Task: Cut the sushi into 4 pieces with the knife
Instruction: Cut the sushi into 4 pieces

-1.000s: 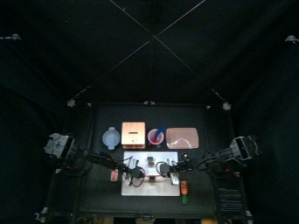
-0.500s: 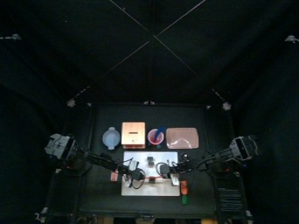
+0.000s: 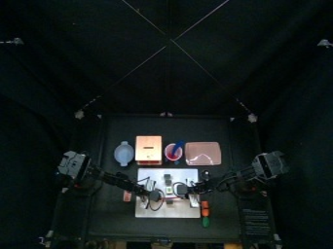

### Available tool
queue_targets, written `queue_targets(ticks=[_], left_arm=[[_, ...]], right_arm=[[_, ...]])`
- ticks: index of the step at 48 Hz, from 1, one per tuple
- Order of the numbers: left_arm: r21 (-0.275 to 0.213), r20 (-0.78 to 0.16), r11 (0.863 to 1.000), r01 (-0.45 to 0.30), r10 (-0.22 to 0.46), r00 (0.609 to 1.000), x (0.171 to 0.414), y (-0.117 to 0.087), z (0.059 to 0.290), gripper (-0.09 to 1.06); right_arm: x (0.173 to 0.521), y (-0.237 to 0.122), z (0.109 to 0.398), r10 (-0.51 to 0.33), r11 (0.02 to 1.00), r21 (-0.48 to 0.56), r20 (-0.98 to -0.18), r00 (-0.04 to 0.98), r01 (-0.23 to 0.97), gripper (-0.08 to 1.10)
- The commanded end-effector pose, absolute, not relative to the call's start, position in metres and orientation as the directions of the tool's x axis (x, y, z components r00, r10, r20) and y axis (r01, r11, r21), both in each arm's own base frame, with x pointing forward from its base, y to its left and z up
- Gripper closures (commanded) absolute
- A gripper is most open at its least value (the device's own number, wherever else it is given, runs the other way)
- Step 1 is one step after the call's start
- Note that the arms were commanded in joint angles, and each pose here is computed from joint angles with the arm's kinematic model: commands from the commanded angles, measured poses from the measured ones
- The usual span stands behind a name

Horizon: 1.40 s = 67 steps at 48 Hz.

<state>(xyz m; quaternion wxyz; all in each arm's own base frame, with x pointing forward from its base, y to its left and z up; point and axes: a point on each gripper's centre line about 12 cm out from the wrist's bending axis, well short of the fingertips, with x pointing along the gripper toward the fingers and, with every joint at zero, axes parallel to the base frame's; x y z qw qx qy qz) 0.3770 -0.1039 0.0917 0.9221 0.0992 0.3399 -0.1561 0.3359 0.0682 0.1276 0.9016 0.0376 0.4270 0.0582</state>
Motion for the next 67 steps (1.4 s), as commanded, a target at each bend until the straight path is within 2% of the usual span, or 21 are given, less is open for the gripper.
queue_targets(ticks=[1,10,17,35,49,62,67], left_arm=[[0.076,-0.658,0.927,0.367,-0.23,0.717,0.38,-0.111,0.089,0.74],[0.055,-0.699,0.937,0.346,-0.212,0.683,0.381,-0.11,0.066,0.74],[0.053,-0.713,0.938,0.342,-0.204,0.671,0.381,-0.108,0.057,0.74],[0.057,-0.714,0.956,0.286,-0.161,0.681,0.385,-0.083,0.058,0.74],[0.084,-0.705,0.962,0.262,-0.128,0.698,0.389,-0.059,0.064,0.74],[0.091,-0.699,0.964,0.251,-0.118,0.706,0.39,-0.052,0.069,0.73],[0.085,-0.678,0.966,0.244,-0.123,0.724,0.393,-0.055,0.08,0.69]], right_arm=[[0.346,0.064,0.132,0.129,0.991,0.116,-0.749,0.65,-0.063,0.96],[0.346,0.066,0.111,0.125,0.991,0.126,-0.785,0.607,-0.041,0.96],[0.345,0.066,0.105,0.123,0.991,0.127,-0.796,0.593,-0.034,0.96],[0.346,0.059,0.107,0.111,0.993,0.109,-0.793,0.6,-0.039,0.96],[0.347,0.046,0.117,0.089,0.995,0.092,-0.785,0.613,-0.026,0.96],[0.347,0.042,0.123,0.083,0.996,0.085,-0.781,0.618,-0.027,0.96],[0.348,0.044,0.126,0.087,0.996,0.089,-0.779,0.62,-0.027,0.96]])
